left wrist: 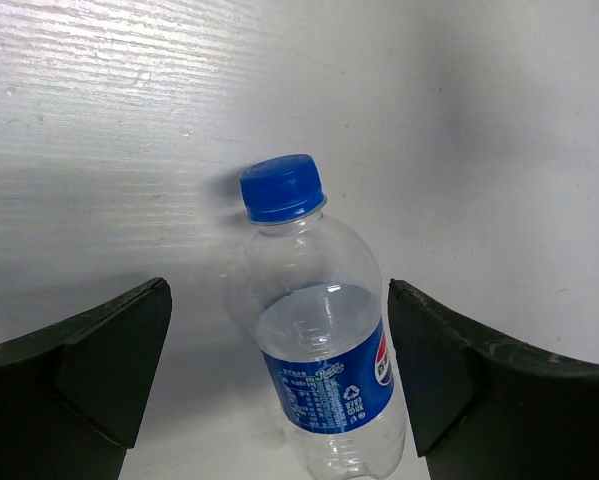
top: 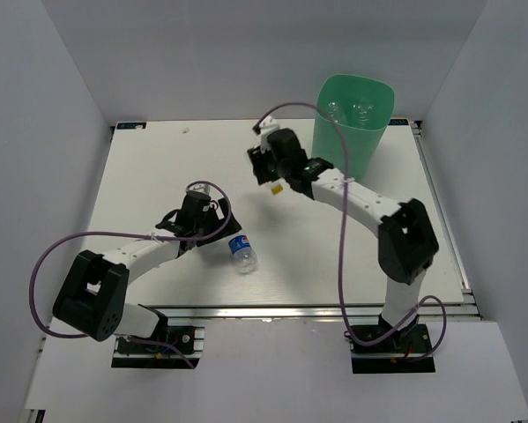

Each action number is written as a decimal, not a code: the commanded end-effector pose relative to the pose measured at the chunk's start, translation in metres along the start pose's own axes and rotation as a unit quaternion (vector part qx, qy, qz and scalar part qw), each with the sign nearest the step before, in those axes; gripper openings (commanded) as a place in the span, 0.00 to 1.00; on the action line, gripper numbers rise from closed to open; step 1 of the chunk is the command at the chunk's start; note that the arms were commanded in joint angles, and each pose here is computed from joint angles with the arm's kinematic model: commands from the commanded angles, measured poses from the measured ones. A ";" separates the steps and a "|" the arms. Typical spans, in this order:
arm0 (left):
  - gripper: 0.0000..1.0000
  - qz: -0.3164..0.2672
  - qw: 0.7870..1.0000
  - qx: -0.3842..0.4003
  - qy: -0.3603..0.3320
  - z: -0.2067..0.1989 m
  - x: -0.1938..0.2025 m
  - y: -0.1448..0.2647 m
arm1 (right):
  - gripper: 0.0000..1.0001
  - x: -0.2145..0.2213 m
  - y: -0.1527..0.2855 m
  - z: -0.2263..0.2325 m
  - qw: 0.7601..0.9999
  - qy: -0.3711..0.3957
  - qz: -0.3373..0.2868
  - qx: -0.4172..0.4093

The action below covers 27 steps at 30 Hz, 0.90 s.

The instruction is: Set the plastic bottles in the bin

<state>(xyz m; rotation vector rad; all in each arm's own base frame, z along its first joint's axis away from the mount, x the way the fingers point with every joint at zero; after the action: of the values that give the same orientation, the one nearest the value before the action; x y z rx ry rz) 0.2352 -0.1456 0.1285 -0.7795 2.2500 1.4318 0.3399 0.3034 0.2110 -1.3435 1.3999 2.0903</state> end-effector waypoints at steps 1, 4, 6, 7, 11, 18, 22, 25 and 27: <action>0.98 -0.006 1.000 0.017 -0.010 -0.006 -0.006 0.000 | 0.24 -0.106 0.080 -0.036 0.974 0.016 -0.207 0.087; 0.98 0.004 1.000 0.019 -0.009 -0.006 -0.002 -0.004 | 0.25 -0.135 0.106 -0.076 0.947 -0.004 -0.276 0.164; 0.98 0.011 1.000 0.019 -0.011 -0.007 0.000 -0.007 | 0.26 -0.154 0.123 -0.110 0.929 -0.025 -0.305 0.210; 0.98 0.011 1.000 0.020 -0.011 -0.008 0.000 -0.007 | 0.27 -0.159 0.123 -0.122 0.923 -0.033 -0.311 0.225; 0.98 0.013 1.000 0.011 -0.018 -0.011 0.002 -0.014 | 0.32 -0.179 0.131 -0.182 0.893 -0.057 -0.339 0.291; 0.98 0.026 0.999 0.008 -0.021 -0.017 0.001 -0.025 | 0.89 -0.175 0.103 -0.211 0.906 -0.061 -0.265 0.325; 0.82 0.025 0.999 0.006 -0.027 -0.017 0.001 -0.026 | 0.89 -0.176 0.121 -0.206 0.904 -0.061 -0.282 0.316; 0.63 0.016 0.999 0.010 -0.028 -0.020 -0.004 -0.026 | 0.89 -0.178 0.143 -0.194 0.910 -0.063 -0.297 0.283; 0.55 0.009 0.999 0.013 -0.028 -0.023 -0.007 -0.027 | 0.89 -0.168 0.141 -0.186 0.925 -0.044 -0.297 0.234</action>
<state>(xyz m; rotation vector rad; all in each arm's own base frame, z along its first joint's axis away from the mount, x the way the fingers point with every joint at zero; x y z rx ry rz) 0.2466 -0.1671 0.1103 -0.6708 2.2672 1.4636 0.4656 0.1207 0.3600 -1.1321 1.3604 1.3068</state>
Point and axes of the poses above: each gripper's point midway between its finger pads, its own y axis back along the fingers, its own z axis along the line the jaws close on, x = y × z, the point moved 10 cm from there along y, back along the fingers, and after that the axes turned 6 degrees about -y, right-handed, at the moved point
